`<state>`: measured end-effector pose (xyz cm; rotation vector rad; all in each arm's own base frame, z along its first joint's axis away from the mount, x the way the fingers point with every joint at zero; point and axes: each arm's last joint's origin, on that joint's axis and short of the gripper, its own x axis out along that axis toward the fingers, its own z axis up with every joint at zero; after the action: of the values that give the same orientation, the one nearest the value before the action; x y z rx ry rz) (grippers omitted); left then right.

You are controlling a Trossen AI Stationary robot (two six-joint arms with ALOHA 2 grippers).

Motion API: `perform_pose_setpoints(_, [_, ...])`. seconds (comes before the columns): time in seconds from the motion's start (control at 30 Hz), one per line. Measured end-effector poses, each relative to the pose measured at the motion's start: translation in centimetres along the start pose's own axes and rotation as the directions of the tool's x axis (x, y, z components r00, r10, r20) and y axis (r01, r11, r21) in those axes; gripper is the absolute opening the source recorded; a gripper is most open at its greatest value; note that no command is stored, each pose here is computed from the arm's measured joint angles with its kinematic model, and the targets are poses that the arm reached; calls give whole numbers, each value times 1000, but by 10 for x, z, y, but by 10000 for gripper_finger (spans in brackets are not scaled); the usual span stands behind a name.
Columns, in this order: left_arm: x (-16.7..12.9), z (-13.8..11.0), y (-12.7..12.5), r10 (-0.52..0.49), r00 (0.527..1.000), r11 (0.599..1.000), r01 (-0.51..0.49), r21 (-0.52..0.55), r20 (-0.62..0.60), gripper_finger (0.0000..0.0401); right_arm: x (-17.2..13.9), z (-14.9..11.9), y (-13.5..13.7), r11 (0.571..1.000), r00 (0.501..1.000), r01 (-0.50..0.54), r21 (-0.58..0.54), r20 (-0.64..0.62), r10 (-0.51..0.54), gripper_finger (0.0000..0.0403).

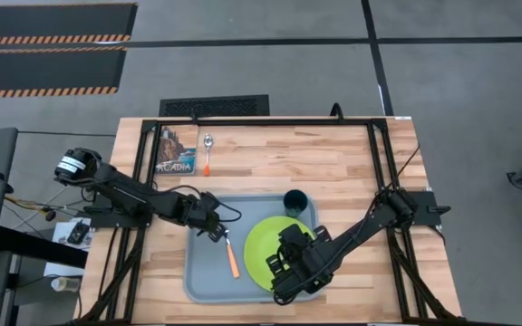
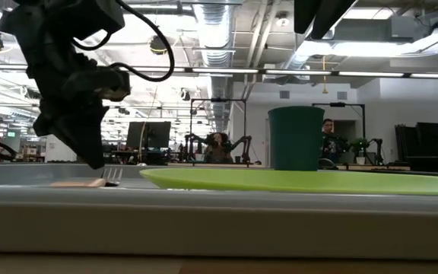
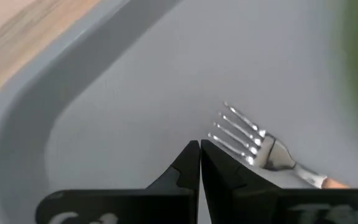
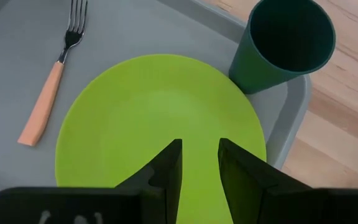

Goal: Pick and place plate/cup/fork/spoon on tray
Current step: Put the yellow fork on the blue tray to the left of the green plate

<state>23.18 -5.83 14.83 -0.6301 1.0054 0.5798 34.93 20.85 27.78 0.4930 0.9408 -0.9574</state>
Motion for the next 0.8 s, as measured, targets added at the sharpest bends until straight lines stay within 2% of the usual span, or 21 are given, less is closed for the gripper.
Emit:
perform_pose_setpoints(0.3, [2,8,2,0,1000,1000,0,-8,27,0,0,0,0,1000,1000,0,0,0,0,127])
perform_pose_setpoints(0.47, [-2,2,5,38,999,999,-38,-2,4,0,0,0,0,1000,1000,-1,-1,0,1,127])
perform_pose_setpoints(0.8, [0,-1,-1,-7,1000,1000,7,-15,9,0,0,0,0,1000,1000,0,-19,1,0,127])
